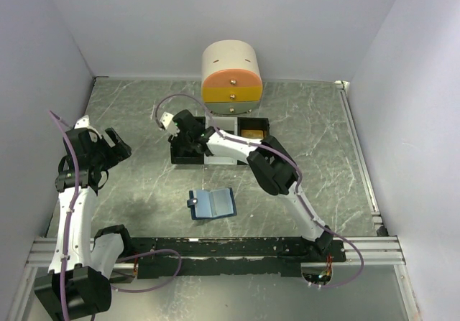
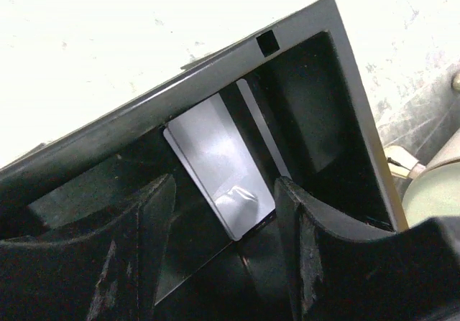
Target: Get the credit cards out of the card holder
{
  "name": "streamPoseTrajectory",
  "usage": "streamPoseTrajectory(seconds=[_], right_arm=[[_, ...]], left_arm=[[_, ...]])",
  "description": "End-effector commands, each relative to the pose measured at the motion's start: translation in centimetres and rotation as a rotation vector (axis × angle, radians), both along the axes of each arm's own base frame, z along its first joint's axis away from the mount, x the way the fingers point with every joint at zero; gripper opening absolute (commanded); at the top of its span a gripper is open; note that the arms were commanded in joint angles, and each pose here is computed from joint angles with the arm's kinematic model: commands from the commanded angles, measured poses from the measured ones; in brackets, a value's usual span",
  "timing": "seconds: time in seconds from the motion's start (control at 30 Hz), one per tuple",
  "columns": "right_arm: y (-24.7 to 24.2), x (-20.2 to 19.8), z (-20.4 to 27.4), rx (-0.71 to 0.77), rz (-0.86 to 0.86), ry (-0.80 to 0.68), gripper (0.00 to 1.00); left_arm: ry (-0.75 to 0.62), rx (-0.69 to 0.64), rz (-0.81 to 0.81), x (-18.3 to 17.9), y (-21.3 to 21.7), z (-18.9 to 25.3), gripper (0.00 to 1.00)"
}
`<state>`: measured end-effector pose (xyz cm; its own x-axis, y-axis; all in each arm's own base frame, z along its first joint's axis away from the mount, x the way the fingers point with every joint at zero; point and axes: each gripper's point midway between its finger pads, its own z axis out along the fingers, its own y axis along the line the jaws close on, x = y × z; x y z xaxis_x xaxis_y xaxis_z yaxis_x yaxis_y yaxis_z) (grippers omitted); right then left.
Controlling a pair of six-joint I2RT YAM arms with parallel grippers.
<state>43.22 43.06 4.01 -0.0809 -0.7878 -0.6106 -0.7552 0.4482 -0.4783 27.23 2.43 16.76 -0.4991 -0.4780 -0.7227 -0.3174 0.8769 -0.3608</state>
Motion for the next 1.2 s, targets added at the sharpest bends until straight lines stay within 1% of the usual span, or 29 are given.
streamPoseTrajectory(seconds=[0.0,0.1,0.27,0.47,0.6,0.73,0.8,0.87,0.93,1.0,1.07,1.1,1.17], right_arm=[[1.7,-1.0,6.4,0.185,0.041,0.013,0.59],[2.3,-1.7,9.5,0.278,0.07,-0.005,0.59],[1.0,-2.4,13.6,0.372,0.028,-0.043,0.6],[-3.7,-4.9,17.0,0.514,-0.096,-0.09,0.61],[-7.3,-6.6,17.4,0.564,-0.219,-0.068,0.62],[-10.3,-8.9,16.4,0.629,-0.334,0.001,0.63],[-11.2,-10.4,16.1,0.692,-0.364,0.054,0.63],[-11.8,-12.3,15.3,0.767,-0.392,0.134,0.63],[-12.1,-14.0,14.5,0.837,-0.42,0.225,0.65],[-12.3,-15.4,13.1,0.866,-0.443,0.307,0.67],[-12.2,-16.7,12.0,0.872,-0.448,0.384,0.67],[-12.3,-17.2,11.4,0.868,-0.455,0.415,0.67],[-12.7,-18.3,10.2,0.864,-0.486,0.477,0.66]], left_arm=[[-0.018,-0.009,-0.03,0.3,-0.5,0.2,0.93],[-0.025,-0.008,-0.035,0.3,-0.6,0.3,0.93],[-0.032,-0.004,-0.053,0.2,-1.1,0.4,0.94],[-0.036,0.0,-0.071,0.3,-1.6,0.5,0.94],[-0.04,-0.003,-0.096,0.3,-2.0,0.5,0.94],[-0.081,-0.02,-0.157,0.4,-3.1,1.2,0.96],[-0.109,-0.027,-0.185,0.4,-3.7,1.6,0.97],[-0.131,-0.005,-0.236,0.5,-4.2,1.8,0.98],[-0.153,-0.039,-0.271,1.1,-4.9,2.0,0.98],[-0.155,-0.103,-0.348,1.4,-6.5,2.2,0.99],[-0.136,-0.204,-0.408,1.0,-8.5,1.7,0.98],[-0.129,-0.226,-0.436,0.7,-9.4,1.5,0.97],[-0.104,-0.218,-0.447,-0.2,-10.8,0.9,0.98]])
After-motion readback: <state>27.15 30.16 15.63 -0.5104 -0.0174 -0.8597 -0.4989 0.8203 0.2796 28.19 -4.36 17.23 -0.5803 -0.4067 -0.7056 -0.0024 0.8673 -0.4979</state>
